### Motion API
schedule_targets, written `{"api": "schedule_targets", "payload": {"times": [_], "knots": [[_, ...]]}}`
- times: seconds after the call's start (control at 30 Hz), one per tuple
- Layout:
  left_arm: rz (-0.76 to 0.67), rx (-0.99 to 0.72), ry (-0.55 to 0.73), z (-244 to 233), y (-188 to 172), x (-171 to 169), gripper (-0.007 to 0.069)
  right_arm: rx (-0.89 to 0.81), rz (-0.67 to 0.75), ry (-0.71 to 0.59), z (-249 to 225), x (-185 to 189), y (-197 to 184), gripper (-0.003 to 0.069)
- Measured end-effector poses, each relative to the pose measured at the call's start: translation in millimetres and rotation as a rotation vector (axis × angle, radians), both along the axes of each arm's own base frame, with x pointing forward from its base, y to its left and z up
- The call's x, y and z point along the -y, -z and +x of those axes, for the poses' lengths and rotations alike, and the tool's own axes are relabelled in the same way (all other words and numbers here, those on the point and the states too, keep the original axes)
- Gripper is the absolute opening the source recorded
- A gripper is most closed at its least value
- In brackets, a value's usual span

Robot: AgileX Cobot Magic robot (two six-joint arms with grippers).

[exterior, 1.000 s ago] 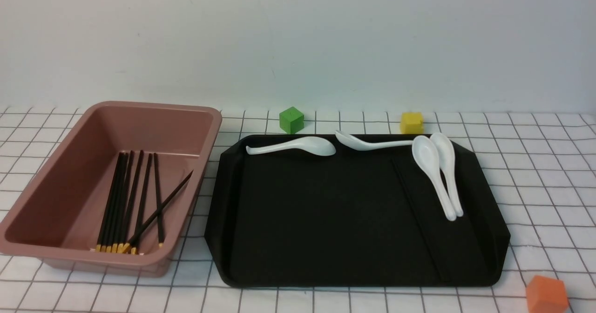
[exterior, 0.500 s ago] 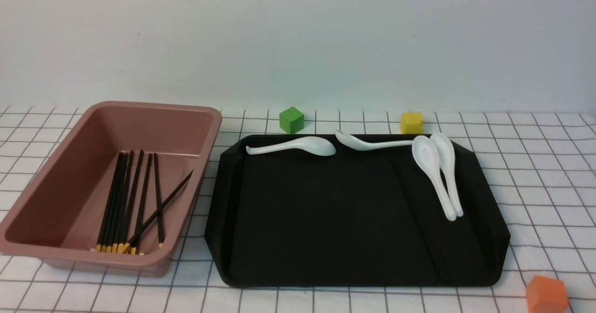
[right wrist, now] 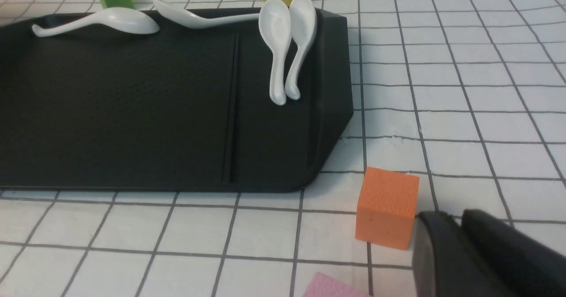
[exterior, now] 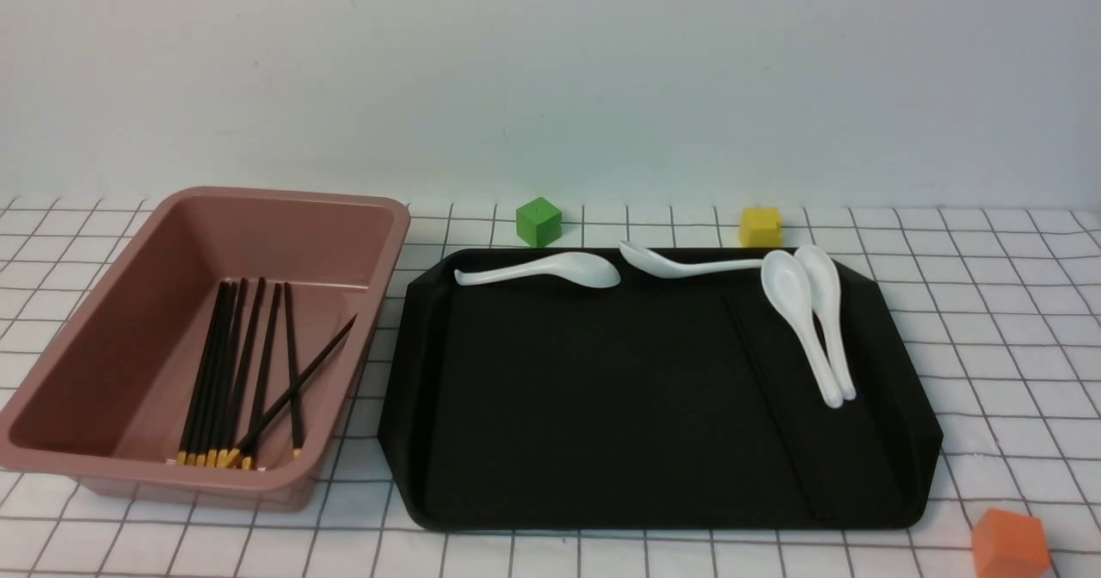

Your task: On white black tablecloth take chopsticks from black tray and put them in box.

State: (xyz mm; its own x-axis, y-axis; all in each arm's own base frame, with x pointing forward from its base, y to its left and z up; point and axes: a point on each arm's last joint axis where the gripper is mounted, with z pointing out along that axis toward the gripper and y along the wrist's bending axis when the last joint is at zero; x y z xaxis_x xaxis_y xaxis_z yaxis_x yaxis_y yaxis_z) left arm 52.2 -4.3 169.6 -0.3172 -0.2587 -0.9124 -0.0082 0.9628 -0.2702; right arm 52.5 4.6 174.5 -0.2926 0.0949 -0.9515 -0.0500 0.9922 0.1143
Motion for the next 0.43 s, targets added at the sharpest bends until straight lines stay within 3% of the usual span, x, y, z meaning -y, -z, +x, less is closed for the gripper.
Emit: {"api": "schedule_targets", "payload": {"times": [0.43], "knots": [[0.000,0.000,0.000,0.0,0.0,0.0,0.0218,0.000,0.000,0.000,0.0,0.0,0.0,0.0097]]}}
